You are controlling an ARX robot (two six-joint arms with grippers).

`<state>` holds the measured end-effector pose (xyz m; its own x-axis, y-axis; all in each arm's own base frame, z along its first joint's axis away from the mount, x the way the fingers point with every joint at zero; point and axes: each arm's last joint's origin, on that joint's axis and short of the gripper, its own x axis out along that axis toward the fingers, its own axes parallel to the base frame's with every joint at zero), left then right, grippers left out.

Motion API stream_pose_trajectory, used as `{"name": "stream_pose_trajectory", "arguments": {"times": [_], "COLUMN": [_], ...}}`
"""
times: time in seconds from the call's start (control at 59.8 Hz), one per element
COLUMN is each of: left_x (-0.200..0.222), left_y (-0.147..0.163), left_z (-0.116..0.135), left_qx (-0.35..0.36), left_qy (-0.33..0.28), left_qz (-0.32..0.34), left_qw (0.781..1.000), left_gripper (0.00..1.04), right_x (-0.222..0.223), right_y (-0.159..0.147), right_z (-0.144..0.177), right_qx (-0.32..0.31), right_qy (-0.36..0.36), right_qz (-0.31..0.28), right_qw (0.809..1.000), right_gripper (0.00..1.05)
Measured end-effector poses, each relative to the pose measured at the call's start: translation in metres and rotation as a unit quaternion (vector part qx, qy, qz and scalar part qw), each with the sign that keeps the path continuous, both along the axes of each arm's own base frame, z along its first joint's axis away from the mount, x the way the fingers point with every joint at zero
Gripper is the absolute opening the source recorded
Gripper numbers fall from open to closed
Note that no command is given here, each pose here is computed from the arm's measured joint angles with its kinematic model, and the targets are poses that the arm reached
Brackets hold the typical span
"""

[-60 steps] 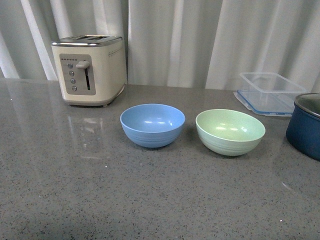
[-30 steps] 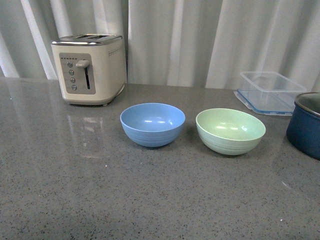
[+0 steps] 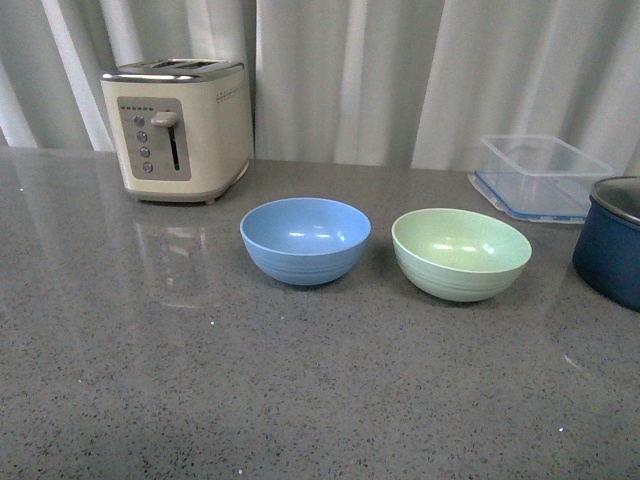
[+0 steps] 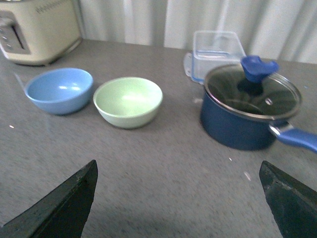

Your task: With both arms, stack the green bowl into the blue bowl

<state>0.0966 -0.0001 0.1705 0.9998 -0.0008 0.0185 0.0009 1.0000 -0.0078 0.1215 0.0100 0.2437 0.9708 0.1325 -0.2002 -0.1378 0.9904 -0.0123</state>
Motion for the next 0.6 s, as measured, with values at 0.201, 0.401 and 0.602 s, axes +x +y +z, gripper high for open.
{"name": "stream_pose_trajectory", "arguments": {"times": [0.201,0.401,0.602], "left_x": [0.0,0.0,0.0], "left_y": [0.0,0.0,0.0], "left_z": [0.0,0.0,0.0], "left_qx": [0.001,0.001,0.001], "left_qy": [0.0,0.0,0.0], "left_qz": [0.0,0.0,0.0], "left_qw": [1.0,1.0,1.0], "left_gripper": [0.98,0.98,0.98], "right_x": [0.068,0.151,0.215], "right_y": [0.013,0.031,0.047], "right_z": [0.038,0.034,-0.002], "right_qx": [0.122,0.2,0.199], "right_qy": [0.124,0.217,0.275], "right_qz": [0.049,-0.003,-0.078], "right_qw": [0.984,0.955,0.937], "right_gripper": [0.95,0.95,0.95]}}
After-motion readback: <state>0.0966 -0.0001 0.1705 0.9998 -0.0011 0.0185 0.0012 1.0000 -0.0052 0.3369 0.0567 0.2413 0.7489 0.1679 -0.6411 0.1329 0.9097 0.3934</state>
